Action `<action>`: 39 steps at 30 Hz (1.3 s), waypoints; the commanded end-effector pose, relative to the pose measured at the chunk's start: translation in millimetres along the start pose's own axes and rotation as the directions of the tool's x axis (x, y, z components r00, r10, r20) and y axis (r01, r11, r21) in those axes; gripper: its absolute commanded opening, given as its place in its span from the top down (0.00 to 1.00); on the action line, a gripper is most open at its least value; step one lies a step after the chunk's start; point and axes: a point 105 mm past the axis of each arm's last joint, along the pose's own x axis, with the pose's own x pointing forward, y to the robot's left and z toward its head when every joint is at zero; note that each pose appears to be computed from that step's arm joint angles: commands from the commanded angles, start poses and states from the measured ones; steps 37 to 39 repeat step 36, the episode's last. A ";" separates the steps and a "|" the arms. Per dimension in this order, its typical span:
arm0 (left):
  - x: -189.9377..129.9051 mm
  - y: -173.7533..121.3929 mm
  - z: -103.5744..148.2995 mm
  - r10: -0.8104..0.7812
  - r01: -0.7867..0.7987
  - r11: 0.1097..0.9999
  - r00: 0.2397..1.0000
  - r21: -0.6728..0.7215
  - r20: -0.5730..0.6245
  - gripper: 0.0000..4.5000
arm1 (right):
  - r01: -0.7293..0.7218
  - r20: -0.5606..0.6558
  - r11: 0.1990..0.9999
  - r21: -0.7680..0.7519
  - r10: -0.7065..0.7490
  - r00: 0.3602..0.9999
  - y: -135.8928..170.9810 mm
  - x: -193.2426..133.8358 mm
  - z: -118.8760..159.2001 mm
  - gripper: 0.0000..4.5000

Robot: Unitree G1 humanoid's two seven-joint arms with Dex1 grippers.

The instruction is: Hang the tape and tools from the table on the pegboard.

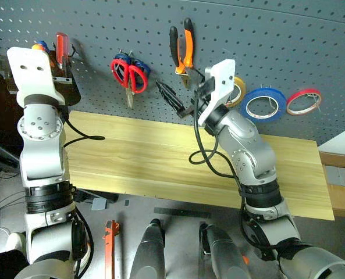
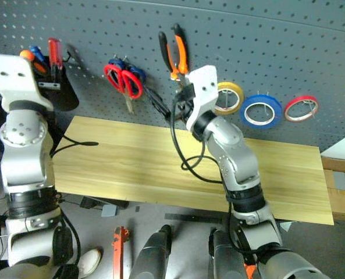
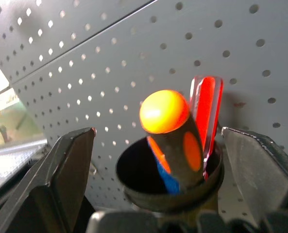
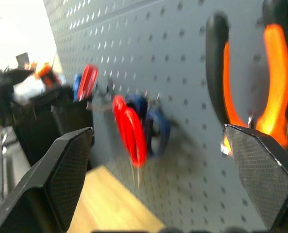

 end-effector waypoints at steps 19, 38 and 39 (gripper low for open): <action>-157.8 -147.6 -90.1 -0.604 0.429 0.783 0.696 -0.449 -0.389 0.00 | 0.401 -0.418 0.907 -0.129 -0.416 0.807 -36.1 -158.0 -84.0 0.00; -157.9 -154.6 -157.7 -0.586 0.361 0.794 0.666 -0.489 -0.462 0.00 | 0.699 -0.539 0.683 -0.212 -0.678 0.499 -60.6 -228.6 -158.6 0.00; -157.9 -154.6 -157.7 -0.586 0.361 0.794 0.666 -0.489 -0.462 0.00 | 0.699 -0.539 0.683 -0.212 -0.678 0.499 -60.6 -228.6 -158.6 0.00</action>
